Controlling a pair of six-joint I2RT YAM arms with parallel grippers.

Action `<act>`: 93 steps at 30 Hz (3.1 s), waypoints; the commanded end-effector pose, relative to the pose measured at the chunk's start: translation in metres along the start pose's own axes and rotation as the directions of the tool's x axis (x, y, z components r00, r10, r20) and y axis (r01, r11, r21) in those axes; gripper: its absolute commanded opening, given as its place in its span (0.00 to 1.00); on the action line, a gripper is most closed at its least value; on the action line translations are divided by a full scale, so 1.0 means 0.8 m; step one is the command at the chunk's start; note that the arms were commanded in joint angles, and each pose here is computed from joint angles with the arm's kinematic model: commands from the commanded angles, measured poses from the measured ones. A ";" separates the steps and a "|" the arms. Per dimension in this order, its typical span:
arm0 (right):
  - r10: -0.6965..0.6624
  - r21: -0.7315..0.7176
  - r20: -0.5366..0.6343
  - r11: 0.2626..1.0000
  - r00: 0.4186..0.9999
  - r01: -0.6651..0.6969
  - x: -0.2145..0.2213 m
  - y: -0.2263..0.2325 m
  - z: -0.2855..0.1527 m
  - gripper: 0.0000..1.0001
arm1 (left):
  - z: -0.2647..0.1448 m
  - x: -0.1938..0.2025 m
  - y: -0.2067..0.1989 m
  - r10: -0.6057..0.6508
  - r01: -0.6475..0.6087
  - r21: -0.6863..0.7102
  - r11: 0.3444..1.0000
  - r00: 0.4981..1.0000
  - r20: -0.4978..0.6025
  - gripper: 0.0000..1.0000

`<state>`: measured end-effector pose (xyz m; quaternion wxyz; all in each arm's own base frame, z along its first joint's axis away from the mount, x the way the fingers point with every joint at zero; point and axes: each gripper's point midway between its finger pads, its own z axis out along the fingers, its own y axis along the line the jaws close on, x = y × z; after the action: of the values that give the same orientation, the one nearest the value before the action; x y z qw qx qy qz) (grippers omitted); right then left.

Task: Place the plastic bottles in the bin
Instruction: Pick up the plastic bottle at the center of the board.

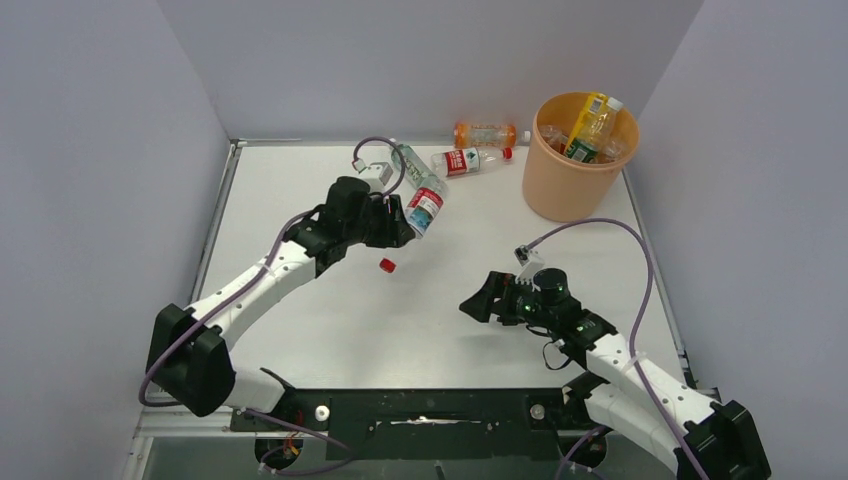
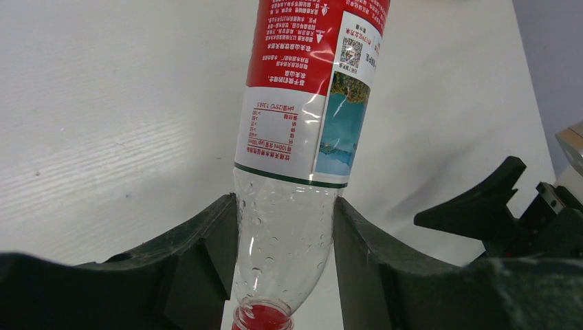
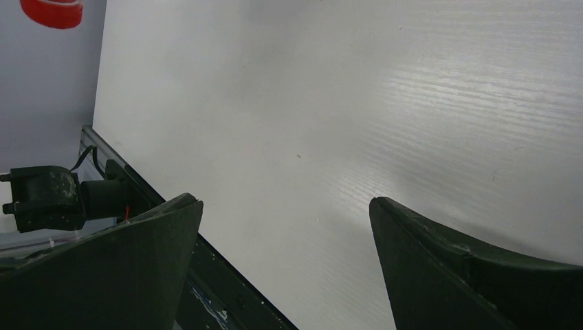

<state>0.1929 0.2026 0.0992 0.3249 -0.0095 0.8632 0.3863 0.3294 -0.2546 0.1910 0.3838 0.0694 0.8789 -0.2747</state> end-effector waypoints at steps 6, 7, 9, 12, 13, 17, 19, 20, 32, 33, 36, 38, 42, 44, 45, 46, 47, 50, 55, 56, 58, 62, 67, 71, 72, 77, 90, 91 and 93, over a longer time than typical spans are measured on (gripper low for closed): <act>-0.012 -0.049 0.027 0.999 1.000 0.013 -0.017 0.017 0.015 0.98 | -0.039 -0.016 -0.046 -0.025 0.013 0.142 0.990 0.996 0.088 0.41; -0.011 -0.050 0.025 0.999 1.000 0.012 -0.017 0.017 0.016 0.98 | -0.039 -0.016 -0.047 -0.026 0.013 0.146 0.989 0.996 0.088 0.41; -0.010 -0.050 0.021 0.999 1.000 0.011 -0.017 0.017 0.019 0.98 | -0.039 -0.014 -0.049 -0.025 0.012 0.156 0.988 0.996 0.086 0.41; -0.006 -0.051 0.013 0.999 1.000 0.006 -0.016 0.018 0.023 0.98 | -0.037 -0.008 -0.049 -0.031 0.018 0.166 0.986 0.996 0.078 0.41; -0.005 -0.051 0.012 0.999 1.000 0.006 -0.016 0.018 0.024 0.98 | -0.036 -0.006 -0.050 -0.034 0.020 0.173 0.985 0.997 0.076 0.41; -0.001 -0.049 0.005 0.999 1.000 0.001 -0.015 0.017 0.027 0.98 | -0.032 0.001 -0.057 -0.036 0.022 0.201 0.979 0.997 0.065 0.41; 0.001 -0.049 0.001 0.999 1.000 -0.001 -0.013 0.017 0.029 0.98 | -0.031 0.006 -0.064 -0.029 0.017 0.226 0.974 0.998 0.051 0.41; 0.002 -0.050 -0.003 0.999 1.000 -0.002 -0.012 0.017 0.030 0.98 | -0.031 0.010 -0.067 -0.024 0.014 0.233 0.972 0.999 0.041 0.41; -0.041 -0.062 0.039 0.997 0.998 0.044 -0.051 0.046 0.021 0.98 | -0.064 0.020 -0.077 0.021 -0.028 0.267 0.963 0.999 0.027 0.41; -0.046 -0.071 0.052 0.996 0.998 0.050 -0.058 0.053 0.018 0.98 | -0.067 0.018 -0.078 0.019 -0.027 0.273 0.962 0.999 0.034 0.41; -0.053 -0.105 0.085 0.993 0.995 0.062 -0.078 0.074 0.010 0.98 | -0.069 0.019 -0.085 0.006 -0.016 0.304 0.952 0.999 0.035 0.41; -0.057 -0.130 0.117 0.989 0.992 0.072 -0.094 0.090 0.004 0.98 | -0.069 0.022 -0.089 0.007 -0.017 0.326 0.945 1.000 0.030 0.41; -0.063 -0.191 0.212 0.976 0.975 0.104 -0.137 0.125 -0.011 0.98 | -0.070 0.028 -0.094 0.007 -0.015 0.351 0.936 1.000 0.024 0.41; -0.065 -0.208 0.253 0.971 0.965 0.120 -0.158 0.137 -0.017 0.98 | -0.071 0.032 -0.099 0.002 -0.010 0.377 0.926 1.000 0.022 0.41; -0.069 -0.209 0.269 0.970 0.961 0.128 -0.168 0.140 -0.018 0.98 | -0.071 0.033 -0.101 -0.001 -0.007 0.390 0.921 1.000 0.020 0.41; -0.069 -0.205 0.282 0.970 0.957 0.130 -0.178 0.141 -0.019 0.98 | -0.072 0.034 -0.104 -0.002 -0.006 0.400 0.917 1.000 0.021 0.41; -0.070 -0.203 0.288 0.970 0.955 0.133 -0.186 0.141 -0.020 0.98 | -0.073 0.034 -0.106 -0.003 -0.006 0.408 0.913 1.000 0.022 0.41; -0.049 -0.184 0.303 0.977 0.952 0.109 -0.208 0.131 -0.020 0.98 | -0.077 0.034 -0.113 -0.005 -0.008 0.430 0.903 1.000 0.028 0.41; -0.023 -0.195 0.298 0.977 0.954 0.085 -0.222 0.123 -0.014 0.98 | -0.086 0.033 -0.124 -0.008 -0.014 0.463 0.886 0.999 0.045 0.41; -0.024 -0.197 0.296 0.977 0.955 0.085 -0.223 0.124 -0.014 0.98 | -0.089 0.032 -0.126 -0.008 -0.016 0.468 0.884 0.999 0.049 0.41; -0.021 -0.202 0.291 0.976 0.956 0.082 -0.225 0.126 -0.012 0.98 | -0.091 0.032 -0.128 -0.010 -0.016 0.473 0.881 0.999 0.053 0.41; -0.014 -0.229 0.283 0.970 0.959 0.082 -0.228 0.134 -0.011 0.98 | -0.091 0.038 -0.133 -0.009 -0.014 0.484 0.875 0.999 0.044 0.41; 0.005 -0.277 0.262 0.958 0.965 0.070 -0.223 0.140 -0.006 0.98 | -0.085 0.046 -0.137 -0.012 -0.007 0.491 0.871 0.999 0.035 0.41; 0.018 -0.297 0.243 0.953 0.970 0.057 -0.216 0.140 -0.003 0.98 | -0.081 0.045 -0.139 -0.014 -0.009 0.491 0.871 0.999 0.043 0.41; 0.020 -0.302 0.241 0.952 0.970 0.056 -0.215 0.141 -0.003 0.99 | -0.079 0.044 -0.139 -0.016 -0.008 0.490 0.872 0.999 0.045 0.41; 0.029 -0.311 0.230 0.949 0.973 0.045 -0.199 0.135 -0.003 0.94 | -0.071 0.043 -0.139 -0.016 -0.010 0.484 0.875 0.999 0.050 0.42; -0.080 -0.218 0.307 0.964 0.948 0.151 -0.243 0.134 -0.017 0.51 | -0.065 0.034 -0.145 0.000 -0.026 0.465 0.885 0.998 0.056 0.50; -0.087 -0.206 0.318 0.966 0.944 0.158 -0.251 0.133 -0.019 0.51 | -0.066 0.032 -0.142 0.002 -0.030 0.450 0.893 0.998 0.062 0.53; -0.105 -0.182 0.340 0.968 0.934 0.175 -0.267 0.131 -0.026 0.51 | -0.072 0.022 -0.141 0.007 -0.042 0.427 0.903 0.997 0.082 0.64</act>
<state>0.2977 0.2292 0.2497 0.4080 -0.0216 0.7809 0.4725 0.2322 -0.3225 0.2212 0.3476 0.1515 0.7998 -0.4653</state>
